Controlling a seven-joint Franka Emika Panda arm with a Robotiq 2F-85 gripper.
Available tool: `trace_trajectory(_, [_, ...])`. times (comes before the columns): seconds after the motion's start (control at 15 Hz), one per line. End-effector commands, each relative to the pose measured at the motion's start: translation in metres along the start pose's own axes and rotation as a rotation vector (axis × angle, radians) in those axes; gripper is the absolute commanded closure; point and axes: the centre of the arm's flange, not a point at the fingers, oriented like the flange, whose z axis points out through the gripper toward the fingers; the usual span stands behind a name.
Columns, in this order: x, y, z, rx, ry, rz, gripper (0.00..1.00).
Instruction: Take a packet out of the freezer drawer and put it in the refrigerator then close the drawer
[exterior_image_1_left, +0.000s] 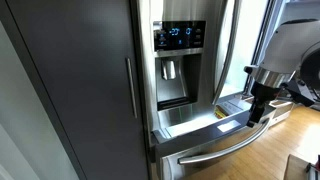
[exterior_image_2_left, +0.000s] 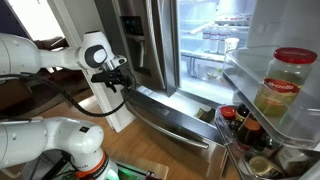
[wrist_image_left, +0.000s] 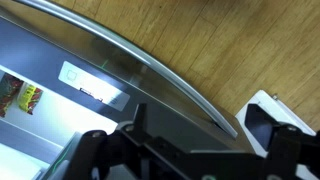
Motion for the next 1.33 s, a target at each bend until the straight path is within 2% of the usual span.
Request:
trace_trajectory(0.0, [-0.003,-0.001,0.006,0.002,-0.015,-0.001,0.0])
trace_trajectory(0.27, [-0.007,-0.002,0.019,0.006,-0.046,-0.002,0.0])
trace_trajectory(0.33, [-0.007,0.003,0.031,-0.013,-0.077,0.035,0.0])
trace_trajectory(0.4, [-0.004,0.015,0.049,-0.053,-0.105,0.129,0.0])
trace_trajectory(0.47, [-0.002,0.033,0.066,-0.066,-0.09,0.177,0.0])
trace_trajectory(0.67, [-0.001,0.076,0.09,-0.124,-0.068,0.33,0.0])
trace_trajectory(0.87, [-0.007,0.109,0.12,-0.154,-0.088,0.493,0.0])
trace_trajectory(1.27, [-0.03,0.133,0.177,-0.084,-0.244,0.8,0.0])
